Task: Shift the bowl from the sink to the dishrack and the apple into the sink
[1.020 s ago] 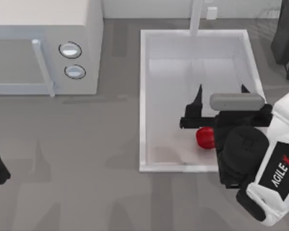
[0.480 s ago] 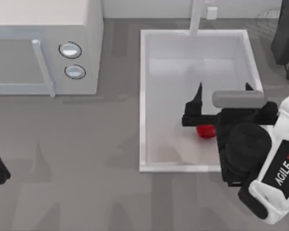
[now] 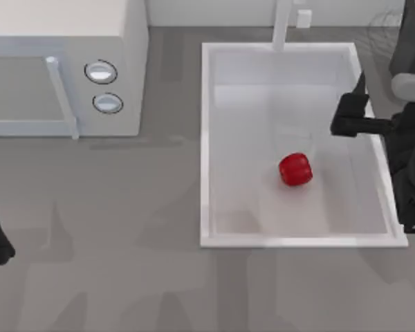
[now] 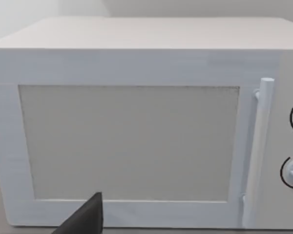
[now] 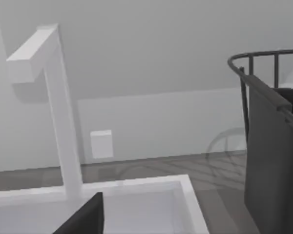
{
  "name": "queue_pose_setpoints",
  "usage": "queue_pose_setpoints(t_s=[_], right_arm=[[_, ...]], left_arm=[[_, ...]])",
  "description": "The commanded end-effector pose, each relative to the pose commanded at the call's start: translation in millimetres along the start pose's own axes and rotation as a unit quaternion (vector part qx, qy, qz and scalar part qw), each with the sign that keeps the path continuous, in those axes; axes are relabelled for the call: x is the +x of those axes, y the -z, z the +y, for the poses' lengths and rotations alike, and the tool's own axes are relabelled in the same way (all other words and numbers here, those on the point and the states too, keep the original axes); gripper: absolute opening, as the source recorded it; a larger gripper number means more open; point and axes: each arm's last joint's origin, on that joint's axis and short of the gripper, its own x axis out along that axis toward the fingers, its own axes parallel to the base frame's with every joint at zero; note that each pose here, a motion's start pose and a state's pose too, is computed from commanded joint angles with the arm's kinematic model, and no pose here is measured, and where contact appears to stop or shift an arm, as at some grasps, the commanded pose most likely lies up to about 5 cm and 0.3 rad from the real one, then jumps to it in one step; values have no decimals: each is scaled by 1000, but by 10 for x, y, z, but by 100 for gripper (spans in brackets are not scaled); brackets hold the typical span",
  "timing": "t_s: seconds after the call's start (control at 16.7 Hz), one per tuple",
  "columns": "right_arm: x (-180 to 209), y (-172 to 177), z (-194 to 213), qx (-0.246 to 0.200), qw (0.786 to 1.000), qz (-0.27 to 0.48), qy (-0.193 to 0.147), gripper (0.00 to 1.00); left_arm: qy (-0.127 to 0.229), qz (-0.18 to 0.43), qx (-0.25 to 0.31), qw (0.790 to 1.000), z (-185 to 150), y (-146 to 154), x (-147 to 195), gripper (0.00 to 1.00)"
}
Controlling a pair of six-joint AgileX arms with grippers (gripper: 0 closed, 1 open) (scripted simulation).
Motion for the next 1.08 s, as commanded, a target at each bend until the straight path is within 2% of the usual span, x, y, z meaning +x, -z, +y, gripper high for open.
queue_pose_setpoints(t_s=[0.24, 0.42, 0.72, 1.08], right_arm=[[-346, -435, -512, 4, 1000, 2, 12, 100], [-727, -536, -853, -2, 1000, 7, 11, 100], [-1264, -373, -1190, -13, 1000, 6, -9, 100], [-1495, -156, -1296, -24, 999, -6, -47, 100]], left_arm=[[0, 0, 0, 1000, 0, 0, 0, 100], [0, 0, 0, 1000, 0, 0, 0, 100], [0, 0, 0, 1000, 0, 0, 0, 100], [0, 0, 0, 1000, 0, 0, 0, 100]])
